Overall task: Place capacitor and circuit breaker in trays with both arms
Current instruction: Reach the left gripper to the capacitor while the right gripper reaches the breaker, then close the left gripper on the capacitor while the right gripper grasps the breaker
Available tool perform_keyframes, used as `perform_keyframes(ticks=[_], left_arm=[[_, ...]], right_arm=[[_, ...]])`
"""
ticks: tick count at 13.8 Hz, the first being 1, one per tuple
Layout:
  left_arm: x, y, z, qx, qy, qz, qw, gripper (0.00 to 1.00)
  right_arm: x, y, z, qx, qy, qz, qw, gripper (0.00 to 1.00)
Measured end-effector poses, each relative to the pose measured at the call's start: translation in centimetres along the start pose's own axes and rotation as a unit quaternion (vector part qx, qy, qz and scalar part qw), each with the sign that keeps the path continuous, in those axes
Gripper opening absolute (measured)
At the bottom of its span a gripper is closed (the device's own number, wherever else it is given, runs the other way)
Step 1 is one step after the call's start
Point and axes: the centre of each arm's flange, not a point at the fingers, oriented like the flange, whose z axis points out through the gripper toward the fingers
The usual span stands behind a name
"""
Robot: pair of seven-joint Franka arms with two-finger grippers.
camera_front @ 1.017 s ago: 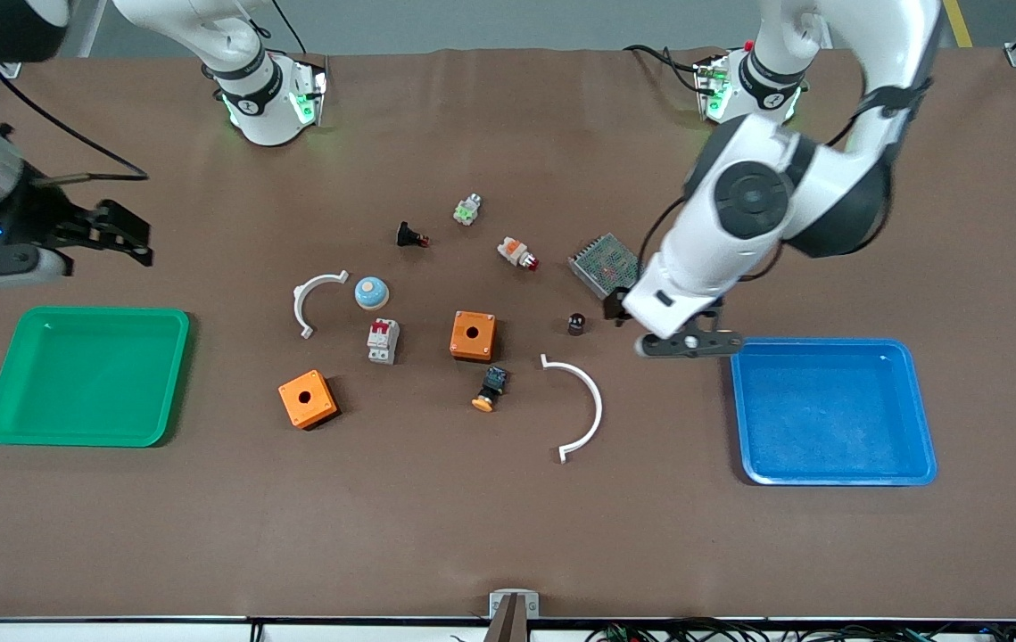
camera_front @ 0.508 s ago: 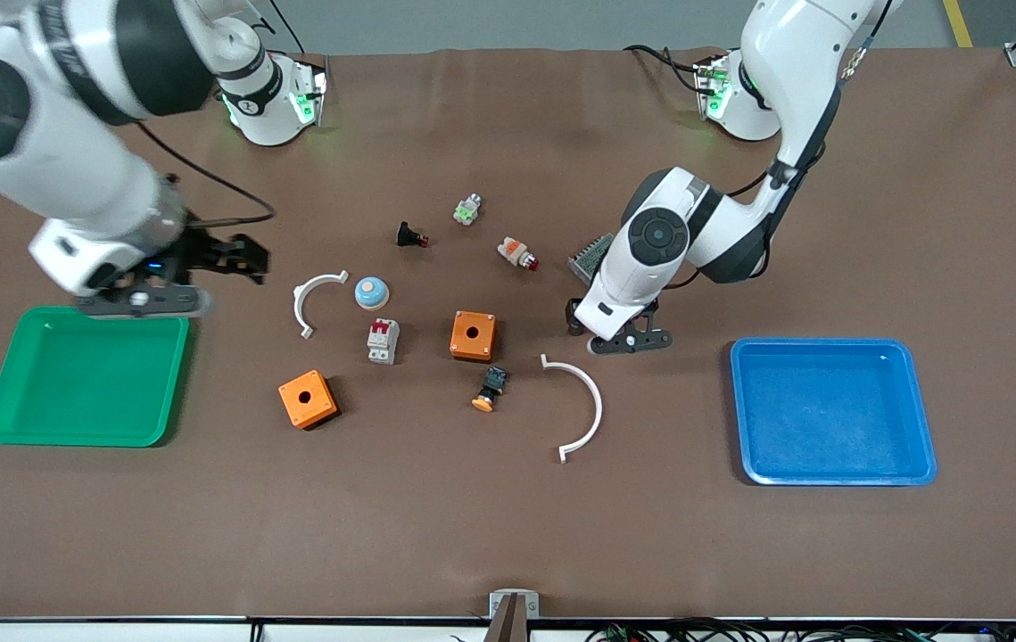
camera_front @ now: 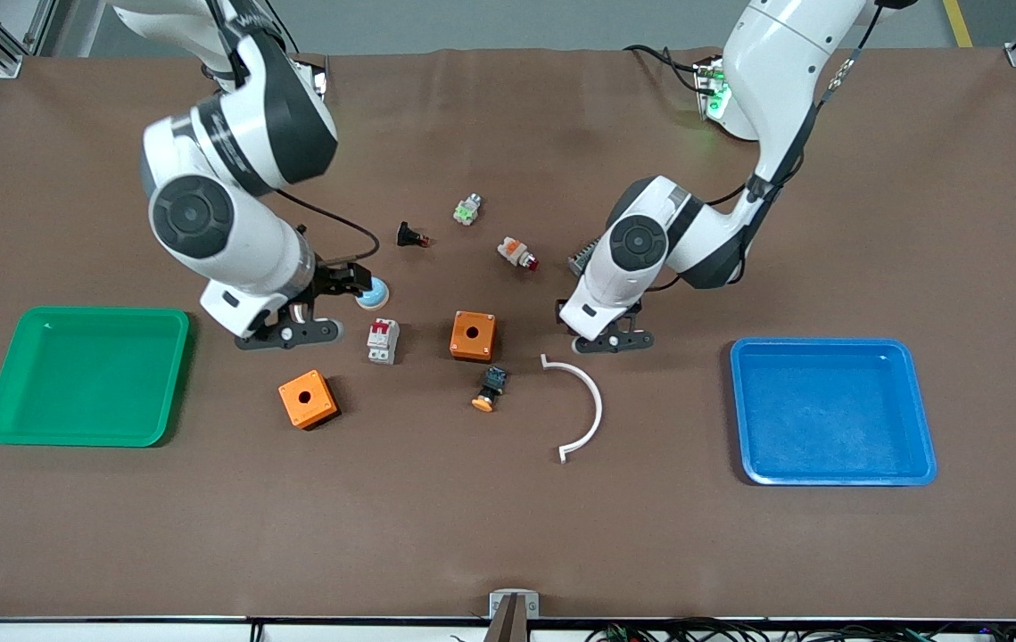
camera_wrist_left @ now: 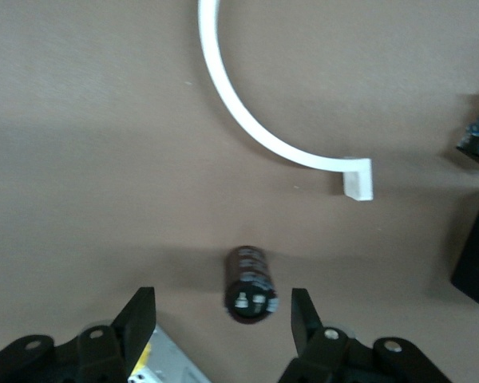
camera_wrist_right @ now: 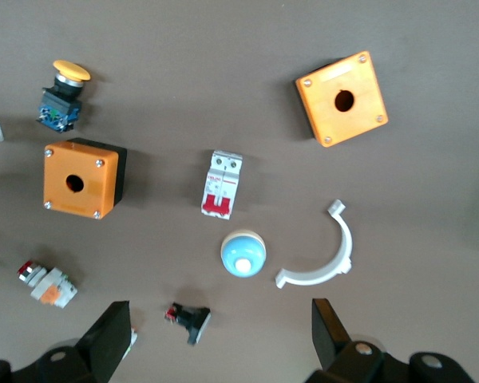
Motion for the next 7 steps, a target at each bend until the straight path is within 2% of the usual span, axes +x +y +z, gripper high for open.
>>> perform_keyframes(ticks=[3,7], left_arm=[[-0.5,0.8,2.1,-0.006,0.000,0.001,1.000,0.69],[-0.6,0.8,2.9,-0.004,-0.003,0.001,1.000,0.62]], right_arm=[[-0.5,-1.8,4.5,-0.003,0.004,0.019,1.000,1.00],[-1.5,-3.1,10.0,-0.001,0.029,0.015,0.999,1.00]])
